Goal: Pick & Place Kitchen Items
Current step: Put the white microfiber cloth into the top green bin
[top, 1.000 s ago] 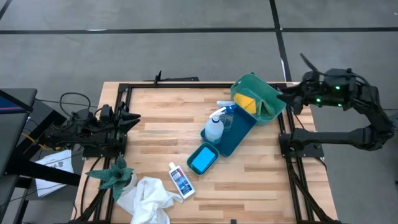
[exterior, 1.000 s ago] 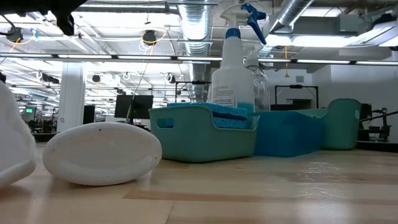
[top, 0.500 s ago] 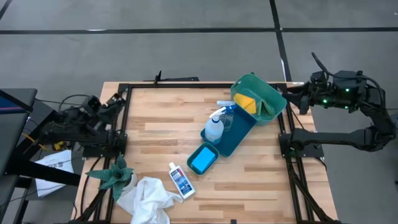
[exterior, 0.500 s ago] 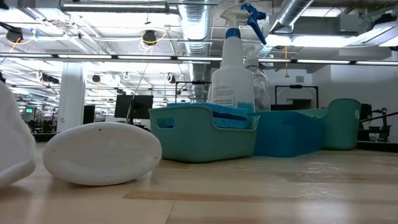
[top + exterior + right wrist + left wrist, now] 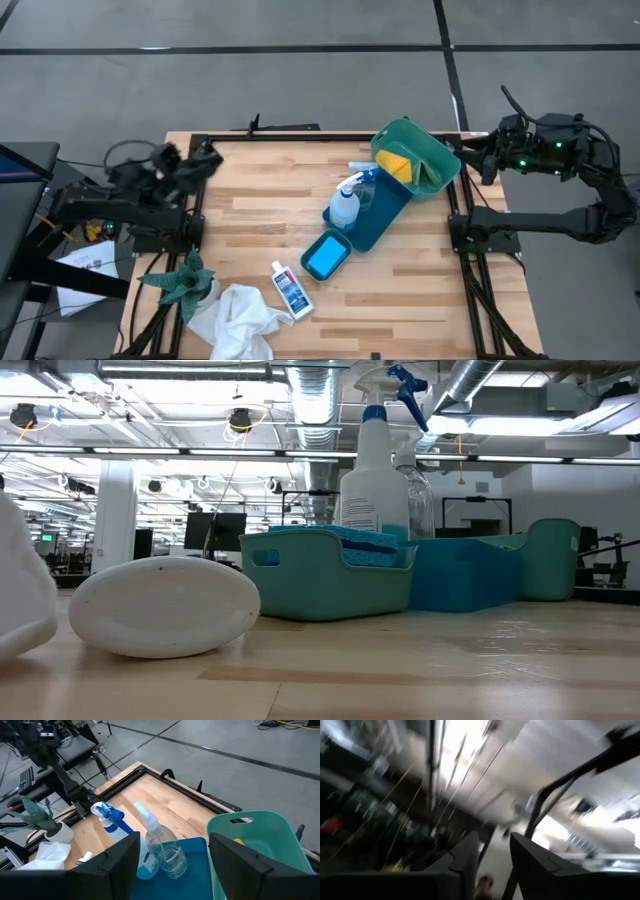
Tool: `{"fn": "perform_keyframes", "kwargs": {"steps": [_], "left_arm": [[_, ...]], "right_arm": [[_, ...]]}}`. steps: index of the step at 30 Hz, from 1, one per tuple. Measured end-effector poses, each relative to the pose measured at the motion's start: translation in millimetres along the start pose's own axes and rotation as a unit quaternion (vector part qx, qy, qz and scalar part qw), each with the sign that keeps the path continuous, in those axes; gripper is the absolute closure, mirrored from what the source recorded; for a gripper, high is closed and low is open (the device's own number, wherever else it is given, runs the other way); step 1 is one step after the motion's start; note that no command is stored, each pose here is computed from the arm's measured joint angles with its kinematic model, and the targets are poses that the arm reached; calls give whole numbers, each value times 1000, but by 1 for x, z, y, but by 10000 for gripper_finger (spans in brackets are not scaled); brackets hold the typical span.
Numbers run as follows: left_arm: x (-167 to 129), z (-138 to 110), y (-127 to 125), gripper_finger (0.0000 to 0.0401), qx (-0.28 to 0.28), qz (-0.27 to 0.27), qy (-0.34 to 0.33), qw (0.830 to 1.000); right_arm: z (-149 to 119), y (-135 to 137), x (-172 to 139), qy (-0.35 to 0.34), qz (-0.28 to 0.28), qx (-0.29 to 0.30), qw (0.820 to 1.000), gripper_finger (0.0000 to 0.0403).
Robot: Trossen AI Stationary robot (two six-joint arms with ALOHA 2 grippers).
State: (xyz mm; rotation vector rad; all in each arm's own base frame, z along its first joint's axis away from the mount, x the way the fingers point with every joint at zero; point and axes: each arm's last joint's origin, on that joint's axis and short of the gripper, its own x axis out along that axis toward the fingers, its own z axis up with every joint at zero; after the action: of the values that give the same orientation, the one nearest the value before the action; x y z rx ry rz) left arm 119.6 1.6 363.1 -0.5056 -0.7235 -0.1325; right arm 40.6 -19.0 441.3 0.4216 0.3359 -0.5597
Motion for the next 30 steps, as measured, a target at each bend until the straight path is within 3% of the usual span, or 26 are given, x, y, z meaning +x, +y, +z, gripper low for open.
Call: {"fn": "perform_keyframes", "kwargs": {"steps": [6,11,13,17,24,26,30], "left_arm": [[55,5,-6,219,10,91,160,983],[91,-7,6,144,-8,175,302,937],[106,-12,12,123,-27,185,350,918],[137,-33,27,106,-69,164,439,881],[177,-82,54,105,-149,91,536,826],[181,-98,56,105,-177,74,570,799],[177,-126,46,105,-223,45,648,727]], "right_arm": [[0,0,0,0,0,-5,1000,175],[0,0,0,1,2,-14,1000,175],[0,0,0,2,4,-17,1000,175],[0,0,0,2,6,-23,1000,175],[0,0,-1,2,6,-30,1000,175],[-1,0,-1,3,5,-31,1000,175],[-2,-1,-1,12,2,-32,999,175]]}}
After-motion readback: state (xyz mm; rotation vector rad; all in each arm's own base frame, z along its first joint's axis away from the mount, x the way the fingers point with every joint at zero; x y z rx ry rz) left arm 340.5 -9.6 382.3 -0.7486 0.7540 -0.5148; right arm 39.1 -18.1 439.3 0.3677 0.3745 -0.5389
